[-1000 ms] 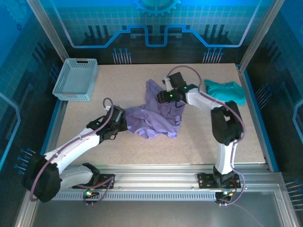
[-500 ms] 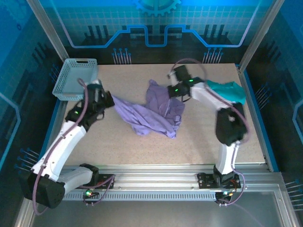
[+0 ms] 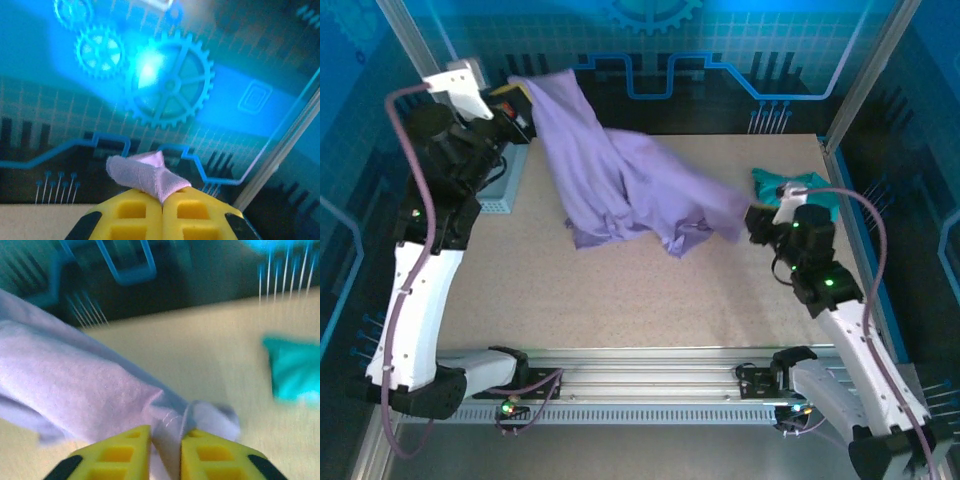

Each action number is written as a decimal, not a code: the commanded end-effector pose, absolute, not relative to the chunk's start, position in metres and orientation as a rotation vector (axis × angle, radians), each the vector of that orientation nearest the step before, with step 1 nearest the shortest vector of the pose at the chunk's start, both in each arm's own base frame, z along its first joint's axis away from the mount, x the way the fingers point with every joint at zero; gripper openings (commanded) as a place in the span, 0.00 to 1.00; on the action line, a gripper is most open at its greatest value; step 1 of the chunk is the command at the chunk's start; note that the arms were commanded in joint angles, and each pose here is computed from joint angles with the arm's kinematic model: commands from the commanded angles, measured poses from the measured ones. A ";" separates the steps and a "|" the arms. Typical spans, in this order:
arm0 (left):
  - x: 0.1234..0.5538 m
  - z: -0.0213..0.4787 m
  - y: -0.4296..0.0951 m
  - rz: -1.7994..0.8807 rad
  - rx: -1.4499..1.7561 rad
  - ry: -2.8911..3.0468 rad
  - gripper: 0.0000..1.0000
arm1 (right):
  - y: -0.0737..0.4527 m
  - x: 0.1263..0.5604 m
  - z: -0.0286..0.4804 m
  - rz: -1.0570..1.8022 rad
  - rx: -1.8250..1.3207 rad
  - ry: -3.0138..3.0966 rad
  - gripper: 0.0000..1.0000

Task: Fold the inside-out t-shirt

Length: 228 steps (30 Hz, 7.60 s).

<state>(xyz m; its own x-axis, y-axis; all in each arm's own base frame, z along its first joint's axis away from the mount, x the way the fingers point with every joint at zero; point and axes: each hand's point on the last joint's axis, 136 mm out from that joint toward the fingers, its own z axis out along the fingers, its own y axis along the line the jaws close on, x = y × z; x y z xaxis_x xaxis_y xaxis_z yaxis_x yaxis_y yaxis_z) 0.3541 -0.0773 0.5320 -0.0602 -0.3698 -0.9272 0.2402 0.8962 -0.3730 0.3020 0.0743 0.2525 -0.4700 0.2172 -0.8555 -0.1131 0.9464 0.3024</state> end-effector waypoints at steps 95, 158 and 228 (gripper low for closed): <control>0.398 0.305 0.005 -0.439 -0.421 2.092 0.00 | 0.160 0.395 0.044 0.517 -0.122 2.818 0.38; 0.367 0.377 0.002 -0.449 -0.380 1.946 0.00 | 0.135 0.399 0.257 0.658 -0.184 2.247 0.00; 0.327 0.312 -0.004 -0.473 -0.437 2.045 0.00 | 0.146 0.284 0.067 0.708 -0.092 2.719 0.22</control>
<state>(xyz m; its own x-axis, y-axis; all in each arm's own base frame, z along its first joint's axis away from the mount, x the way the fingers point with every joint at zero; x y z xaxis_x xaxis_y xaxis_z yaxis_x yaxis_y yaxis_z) 0.3256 -0.0012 0.3032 -0.5026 -0.4907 -0.7118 -0.1536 0.8609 -0.4851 0.2832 0.1390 0.0679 -0.9438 0.0373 -0.3284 -0.1249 0.8797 0.4588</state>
